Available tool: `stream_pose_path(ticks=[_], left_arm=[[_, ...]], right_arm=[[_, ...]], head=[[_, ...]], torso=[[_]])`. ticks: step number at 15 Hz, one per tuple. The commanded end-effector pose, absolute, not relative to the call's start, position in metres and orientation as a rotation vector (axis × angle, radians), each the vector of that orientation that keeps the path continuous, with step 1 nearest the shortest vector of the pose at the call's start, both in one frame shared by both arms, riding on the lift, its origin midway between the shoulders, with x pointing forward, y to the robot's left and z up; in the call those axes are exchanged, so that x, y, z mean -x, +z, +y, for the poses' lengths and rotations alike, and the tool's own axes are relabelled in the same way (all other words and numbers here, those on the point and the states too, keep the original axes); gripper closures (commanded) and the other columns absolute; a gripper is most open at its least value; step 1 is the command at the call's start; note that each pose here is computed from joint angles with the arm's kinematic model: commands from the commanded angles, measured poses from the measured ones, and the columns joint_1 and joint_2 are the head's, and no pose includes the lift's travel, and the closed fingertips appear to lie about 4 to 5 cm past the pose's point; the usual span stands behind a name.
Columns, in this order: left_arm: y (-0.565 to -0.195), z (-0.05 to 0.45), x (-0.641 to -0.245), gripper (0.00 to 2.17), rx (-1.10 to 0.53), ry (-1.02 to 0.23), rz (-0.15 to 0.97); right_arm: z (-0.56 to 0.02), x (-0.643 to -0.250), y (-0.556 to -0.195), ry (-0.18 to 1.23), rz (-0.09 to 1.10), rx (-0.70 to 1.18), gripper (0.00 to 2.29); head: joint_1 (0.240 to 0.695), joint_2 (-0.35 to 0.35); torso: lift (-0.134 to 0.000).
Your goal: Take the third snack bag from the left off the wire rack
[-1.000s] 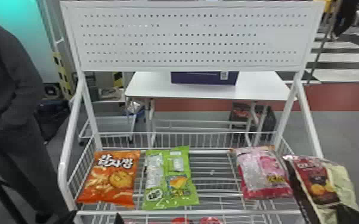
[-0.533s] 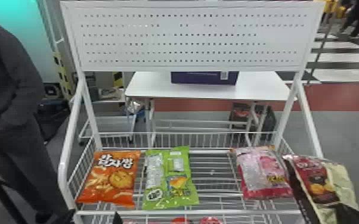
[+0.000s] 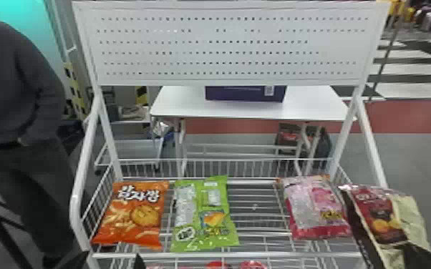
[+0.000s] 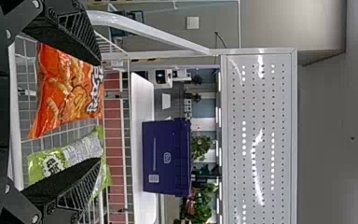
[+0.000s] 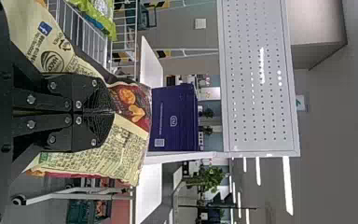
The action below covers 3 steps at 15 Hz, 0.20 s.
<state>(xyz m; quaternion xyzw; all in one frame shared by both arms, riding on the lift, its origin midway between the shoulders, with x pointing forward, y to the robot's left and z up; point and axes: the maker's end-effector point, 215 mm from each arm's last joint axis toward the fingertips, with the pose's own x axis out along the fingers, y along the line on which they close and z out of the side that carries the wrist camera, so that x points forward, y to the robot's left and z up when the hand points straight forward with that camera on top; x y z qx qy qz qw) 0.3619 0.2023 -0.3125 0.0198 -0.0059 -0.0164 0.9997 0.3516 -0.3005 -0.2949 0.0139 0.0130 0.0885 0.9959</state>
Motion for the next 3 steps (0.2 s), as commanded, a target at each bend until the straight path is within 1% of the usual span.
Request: stream_pose_path(ticks=[1,3], left_arm=[[-0.3119,0.2027,-0.3621,0.17,-0.038,-0.031,-0.013],[-0.3119,0.2024,-0.3621,0.17,-0.038,-0.033,-0.013]], right_arm=[[-0.3006,-0.3521,-0.2947,0.178,0.025,-0.027,2.22],[-0.3006,-0.3525,-0.2941,0.178,0.024,-0.027,2.22]], head=[[0.499,0.0],[0.499,0.0]], torso=[[0.0],[0.0]])
